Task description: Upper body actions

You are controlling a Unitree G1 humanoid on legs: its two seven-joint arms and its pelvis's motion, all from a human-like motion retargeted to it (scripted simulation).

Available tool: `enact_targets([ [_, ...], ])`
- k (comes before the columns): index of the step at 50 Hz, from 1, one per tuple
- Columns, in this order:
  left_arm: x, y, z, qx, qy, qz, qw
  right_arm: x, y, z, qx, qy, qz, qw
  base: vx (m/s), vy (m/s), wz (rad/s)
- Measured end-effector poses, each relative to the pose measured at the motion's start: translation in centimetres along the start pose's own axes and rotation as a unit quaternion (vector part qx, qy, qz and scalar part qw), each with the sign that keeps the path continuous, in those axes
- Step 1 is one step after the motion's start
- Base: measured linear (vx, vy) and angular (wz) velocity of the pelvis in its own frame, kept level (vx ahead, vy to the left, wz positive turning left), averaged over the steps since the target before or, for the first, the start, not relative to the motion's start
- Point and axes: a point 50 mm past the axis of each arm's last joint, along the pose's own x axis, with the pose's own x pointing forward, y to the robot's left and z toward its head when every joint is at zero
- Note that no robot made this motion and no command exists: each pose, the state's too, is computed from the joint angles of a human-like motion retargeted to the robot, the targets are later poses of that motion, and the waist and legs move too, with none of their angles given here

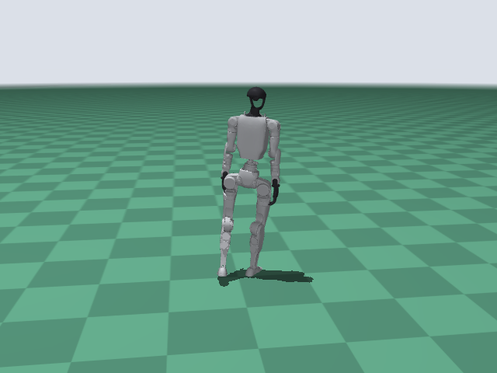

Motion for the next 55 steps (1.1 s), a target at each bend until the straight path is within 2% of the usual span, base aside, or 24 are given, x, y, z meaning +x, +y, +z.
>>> enact_targets([
  [5, -0.1, 0.7, 0.6, 0.033, -0.008, 0.016, 0.999, 0.0, -0.4, 1.6, -0.018, -0.030, 0.003, 0.999, 0.10, -0.04, 0.25],
  [13, 0.1, 0.1, -0.5, 0.027, 0.006, 0.004, 1.000, -0.2, -1.6, 3.0, -0.034, -0.053, -0.020, 0.998, 0.08, 0.14, -0.41],
  [23, 0.1, -0.6, 0.3, 0.044, -0.008, -0.008, 0.999, -0.1, -1.5, 1.3, 0.005, -0.026, -0.015, 1.000, 0.07, 0.22, -0.02],
  [28, 0.1, -0.4, 0.9, 0.047, -0.022, -0.009, 0.999, -0.1, -1.3, 0.4, -0.011, -0.012, -0.011, 1.000, 0.04, 0.22, -0.50],
  [38, -0.2, 1.6, 0.8, 0.013, -0.012, 0.017, 1.000, 0.0, -0.2, 0.8, -0.008, -0.017, -0.002, 1.000, -0.05, 0.05, -0.20],
  [43, -0.4, 2.6, 0.5, 0.014, -0.008, 0.030, 0.999, -0.1, 0.1, -0.9, -0.030, 0.010, 0.005, 0.999, 0.12, -0.09, 0.02],
  [55, 0.0, 0.6, -1.1, 0.001, 0.012, 0.005, 1.000, -0.1, -0.9, 0.7, -0.029, -0.017, 0.001, 0.999, 0.03, -0.06, 0.08],
])
